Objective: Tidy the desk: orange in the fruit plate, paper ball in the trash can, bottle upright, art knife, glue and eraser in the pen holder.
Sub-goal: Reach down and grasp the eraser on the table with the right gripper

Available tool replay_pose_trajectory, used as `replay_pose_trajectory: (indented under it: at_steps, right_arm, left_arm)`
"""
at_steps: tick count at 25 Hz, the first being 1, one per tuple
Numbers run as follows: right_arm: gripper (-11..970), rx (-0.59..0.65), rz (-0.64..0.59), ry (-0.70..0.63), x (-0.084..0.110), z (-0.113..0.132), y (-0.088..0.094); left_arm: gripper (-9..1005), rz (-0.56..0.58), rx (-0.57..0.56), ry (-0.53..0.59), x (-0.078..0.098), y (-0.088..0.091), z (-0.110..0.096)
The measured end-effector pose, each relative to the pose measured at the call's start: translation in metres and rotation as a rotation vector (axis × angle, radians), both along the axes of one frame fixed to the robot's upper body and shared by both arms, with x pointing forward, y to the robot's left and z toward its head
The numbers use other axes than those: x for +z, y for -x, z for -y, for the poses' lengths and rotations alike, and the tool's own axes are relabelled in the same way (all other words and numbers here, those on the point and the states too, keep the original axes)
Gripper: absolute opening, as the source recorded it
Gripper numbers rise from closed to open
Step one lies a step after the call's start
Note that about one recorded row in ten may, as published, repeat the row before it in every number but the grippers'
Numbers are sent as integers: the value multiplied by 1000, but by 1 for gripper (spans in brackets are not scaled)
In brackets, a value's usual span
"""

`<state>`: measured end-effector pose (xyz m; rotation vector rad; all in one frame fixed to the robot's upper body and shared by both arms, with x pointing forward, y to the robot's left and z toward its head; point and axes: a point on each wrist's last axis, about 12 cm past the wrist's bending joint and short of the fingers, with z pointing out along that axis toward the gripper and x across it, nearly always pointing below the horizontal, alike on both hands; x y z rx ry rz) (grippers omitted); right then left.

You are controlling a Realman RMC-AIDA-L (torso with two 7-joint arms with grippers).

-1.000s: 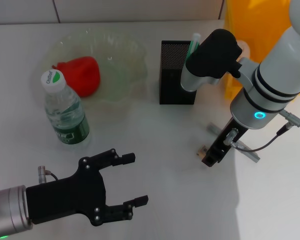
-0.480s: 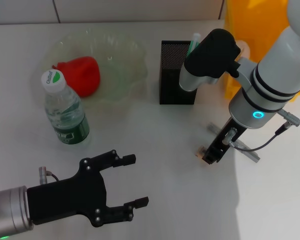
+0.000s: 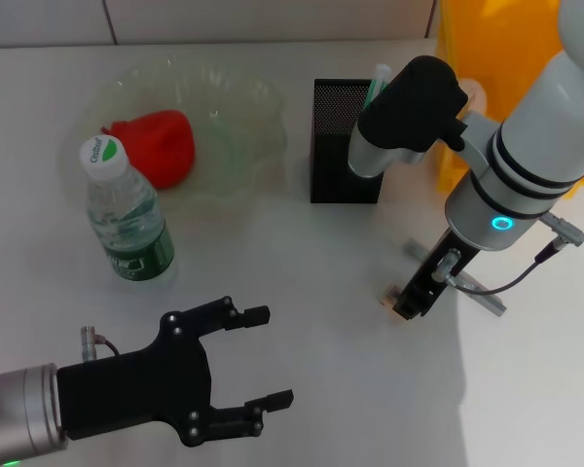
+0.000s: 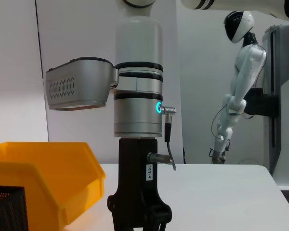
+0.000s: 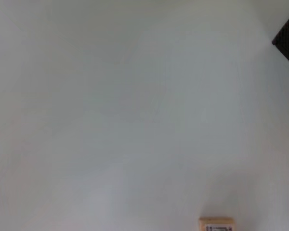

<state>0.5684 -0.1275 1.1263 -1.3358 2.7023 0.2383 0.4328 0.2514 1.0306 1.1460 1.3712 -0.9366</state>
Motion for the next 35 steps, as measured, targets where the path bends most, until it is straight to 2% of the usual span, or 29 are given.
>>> replay_pose_trajectory:
  at_steps: [7, 12, 17, 29, 31, 35]
  right_arm:
    - [227, -2, 18, -20, 5, -1, -2]
    - [110, 10, 53, -40, 14, -4, -2]
    - [64, 19, 53, -37, 15, -4, -2]
    - [227, 26, 57, -36, 12, -6, 0]
    - [463, 23, 57, -37, 11, -5, 0]
    - [472, 14, 43, -31, 7, -4, 0]
  left_arm:
    - [802, -4, 3, 2, -1, 2, 0]
    - [802, -5, 6, 7, -1, 3, -1]
    - [802, -5, 5, 8, 0, 3, -1]
    - [802, -5, 0, 10, 0, 1, 0]
    - [802, -6, 2, 10, 0, 1, 0]
    - [802, -5, 6, 7, 0, 1, 0]
